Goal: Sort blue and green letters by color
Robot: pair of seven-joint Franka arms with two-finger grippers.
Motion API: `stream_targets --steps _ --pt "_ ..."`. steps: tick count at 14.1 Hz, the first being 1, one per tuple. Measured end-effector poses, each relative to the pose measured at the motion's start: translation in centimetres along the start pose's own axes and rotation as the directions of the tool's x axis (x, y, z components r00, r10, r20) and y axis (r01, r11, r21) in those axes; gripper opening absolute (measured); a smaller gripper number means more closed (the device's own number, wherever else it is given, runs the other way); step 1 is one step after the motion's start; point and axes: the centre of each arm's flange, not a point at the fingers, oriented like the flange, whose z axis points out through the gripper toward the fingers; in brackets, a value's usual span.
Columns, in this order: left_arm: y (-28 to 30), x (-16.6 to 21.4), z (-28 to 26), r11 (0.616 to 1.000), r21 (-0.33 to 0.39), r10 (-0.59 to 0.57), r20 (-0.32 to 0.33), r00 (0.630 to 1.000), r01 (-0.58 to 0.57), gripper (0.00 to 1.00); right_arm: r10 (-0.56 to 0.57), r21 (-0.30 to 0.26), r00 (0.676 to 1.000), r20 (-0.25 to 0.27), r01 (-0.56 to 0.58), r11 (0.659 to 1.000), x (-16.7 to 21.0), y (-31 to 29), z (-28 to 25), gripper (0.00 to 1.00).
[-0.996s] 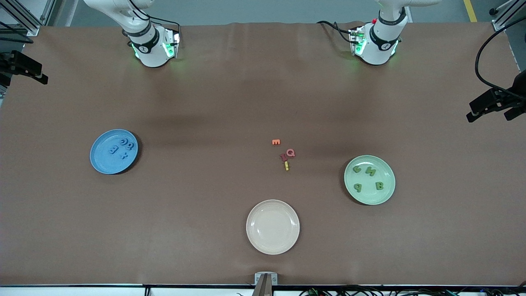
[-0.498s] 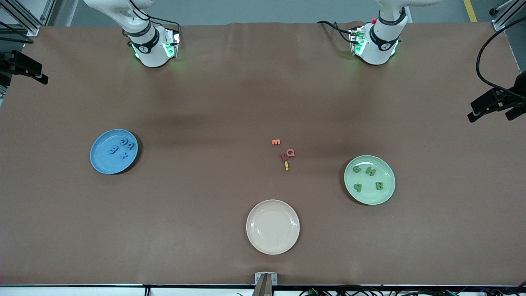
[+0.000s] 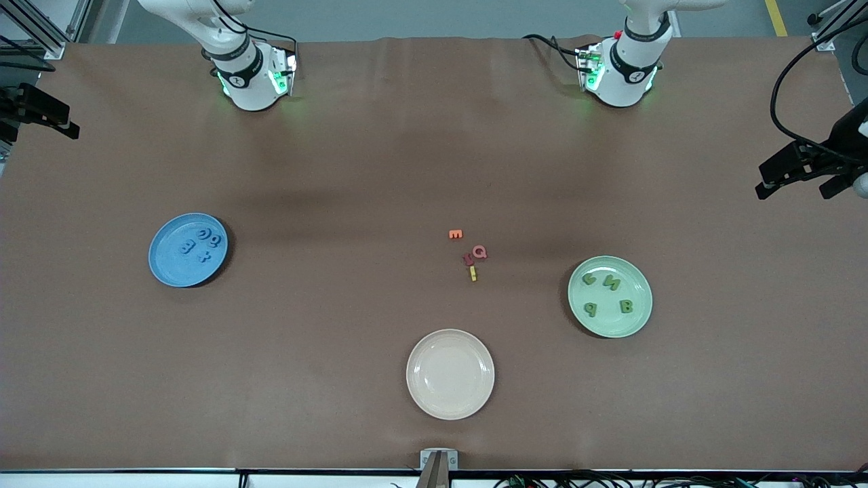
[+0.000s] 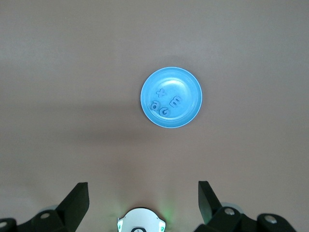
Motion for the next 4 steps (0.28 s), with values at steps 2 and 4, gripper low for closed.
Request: stream_targets --steps 2,4 --pt "-0.26 0.03 -0.31 1.000 0.000 -0.005 -0.006 1.000 0.005 1.00 0.000 0.000 1.000 0.000 0.000 1.000 0.00 0.00 0.01 1.00" --pt "-0.40 0.02 -0.30 1.000 0.001 -0.007 -0.005 1.000 0.007 1.00 0.000 0.000 1.000 0.000 0.000 1.000 0.00 -0.01 0.01 1.00"
